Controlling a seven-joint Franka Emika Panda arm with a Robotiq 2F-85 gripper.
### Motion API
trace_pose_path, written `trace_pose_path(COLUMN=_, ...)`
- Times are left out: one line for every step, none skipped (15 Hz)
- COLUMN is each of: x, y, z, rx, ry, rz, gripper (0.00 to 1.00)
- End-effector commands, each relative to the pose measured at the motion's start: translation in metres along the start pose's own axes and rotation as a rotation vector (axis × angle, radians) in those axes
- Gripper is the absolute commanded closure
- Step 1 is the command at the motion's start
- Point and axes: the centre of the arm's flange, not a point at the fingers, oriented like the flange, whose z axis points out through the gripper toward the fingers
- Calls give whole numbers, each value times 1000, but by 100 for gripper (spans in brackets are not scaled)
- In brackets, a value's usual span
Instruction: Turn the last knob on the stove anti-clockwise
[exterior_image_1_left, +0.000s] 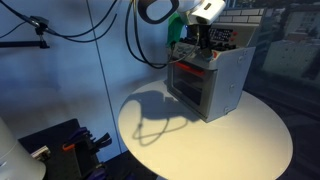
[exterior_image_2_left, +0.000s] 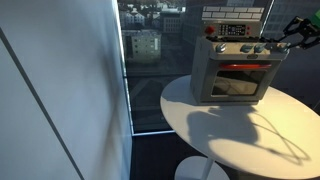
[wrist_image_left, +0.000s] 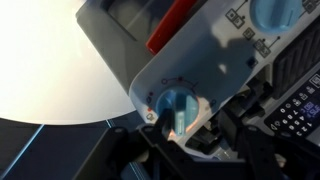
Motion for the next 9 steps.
trace_pose_path(x=4, y=-3, z=0, rx=27, ry=13, rz=0, gripper=56)
trace_pose_path(x=4, y=-3, z=0, rx=26, ry=11, rz=2, gripper=60)
trace_pose_path(x=3, y=0, z=0, rx=23, ry=12, rz=4, gripper=70)
trace_pose_path(x=3, y=1, z=-1, rx=22, ry=11, rz=6, gripper=71)
trace_pose_path(x=1, y=2, z=-1, rx=19, ry=11, rz=5, gripper=82)
trace_pose_path(x=1, y=2, z=-2, rx=18, ry=11, rz=5, gripper=91)
trace_pose_path(x=1, y=3, z=-2, rx=16, ry=11, rz=4, gripper=88)
trace_pose_path(x=0, y=3, z=-2, rx=16, ry=11, rz=4, gripper=88)
trace_pose_path(x=0, y=3, z=-2, rx=15, ry=11, rz=4, gripper=88)
